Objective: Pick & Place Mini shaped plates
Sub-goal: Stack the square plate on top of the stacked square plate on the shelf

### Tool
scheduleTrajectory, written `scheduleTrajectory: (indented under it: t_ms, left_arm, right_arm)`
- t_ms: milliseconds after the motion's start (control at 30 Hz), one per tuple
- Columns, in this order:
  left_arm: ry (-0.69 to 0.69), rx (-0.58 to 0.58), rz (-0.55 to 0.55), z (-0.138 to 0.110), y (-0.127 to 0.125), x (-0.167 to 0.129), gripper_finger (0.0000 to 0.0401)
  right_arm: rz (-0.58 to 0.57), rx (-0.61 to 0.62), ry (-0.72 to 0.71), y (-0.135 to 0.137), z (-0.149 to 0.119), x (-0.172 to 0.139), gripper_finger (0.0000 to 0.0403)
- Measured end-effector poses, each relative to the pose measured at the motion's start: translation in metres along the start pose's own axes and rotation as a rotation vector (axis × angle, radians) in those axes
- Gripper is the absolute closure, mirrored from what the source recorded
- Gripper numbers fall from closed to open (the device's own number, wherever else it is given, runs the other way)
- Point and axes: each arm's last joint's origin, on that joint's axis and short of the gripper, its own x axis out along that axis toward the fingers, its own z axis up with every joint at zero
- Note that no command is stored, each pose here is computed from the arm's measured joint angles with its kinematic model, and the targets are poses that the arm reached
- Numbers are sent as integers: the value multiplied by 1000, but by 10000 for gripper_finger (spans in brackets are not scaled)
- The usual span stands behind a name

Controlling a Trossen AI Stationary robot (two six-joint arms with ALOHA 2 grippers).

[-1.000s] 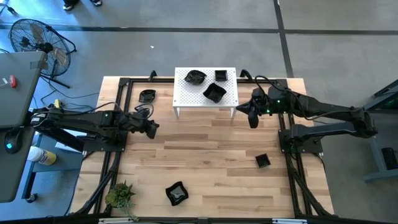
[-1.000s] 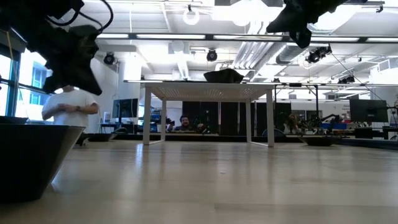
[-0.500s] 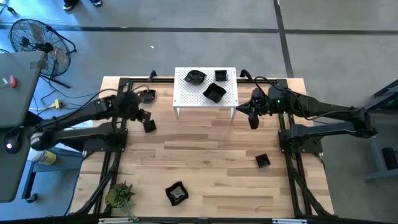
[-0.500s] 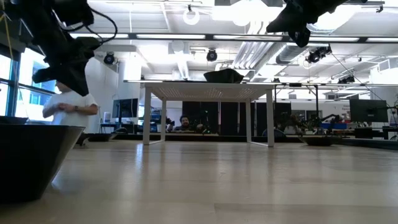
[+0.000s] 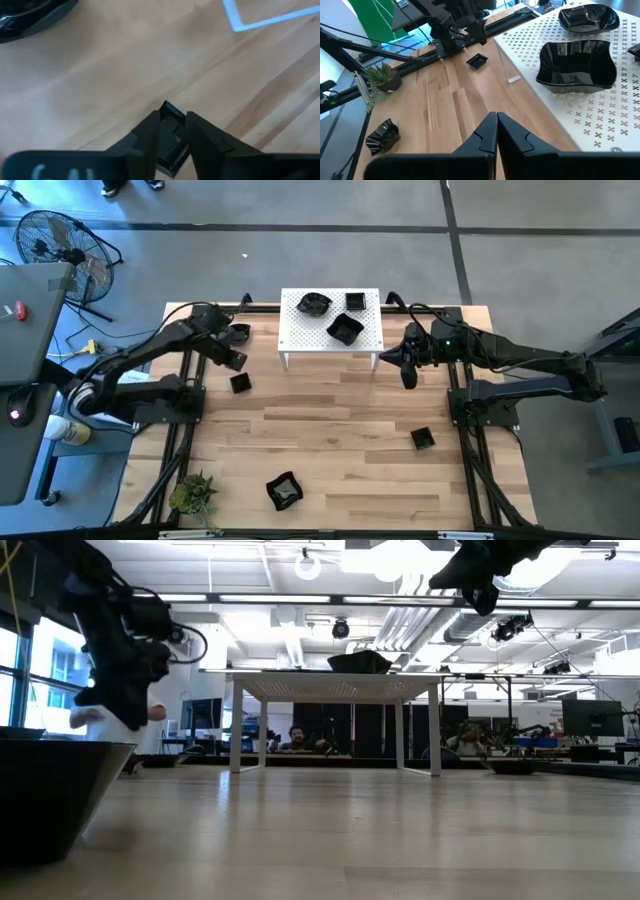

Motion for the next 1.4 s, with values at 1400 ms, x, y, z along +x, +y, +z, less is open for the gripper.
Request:
scheduleTrajectory:
  t_ms: [1400]
  left_arm:
    - [273,26,5,10,14,56,345]
  right_arm:
    - [-12,13,-4,0,0,0,397]
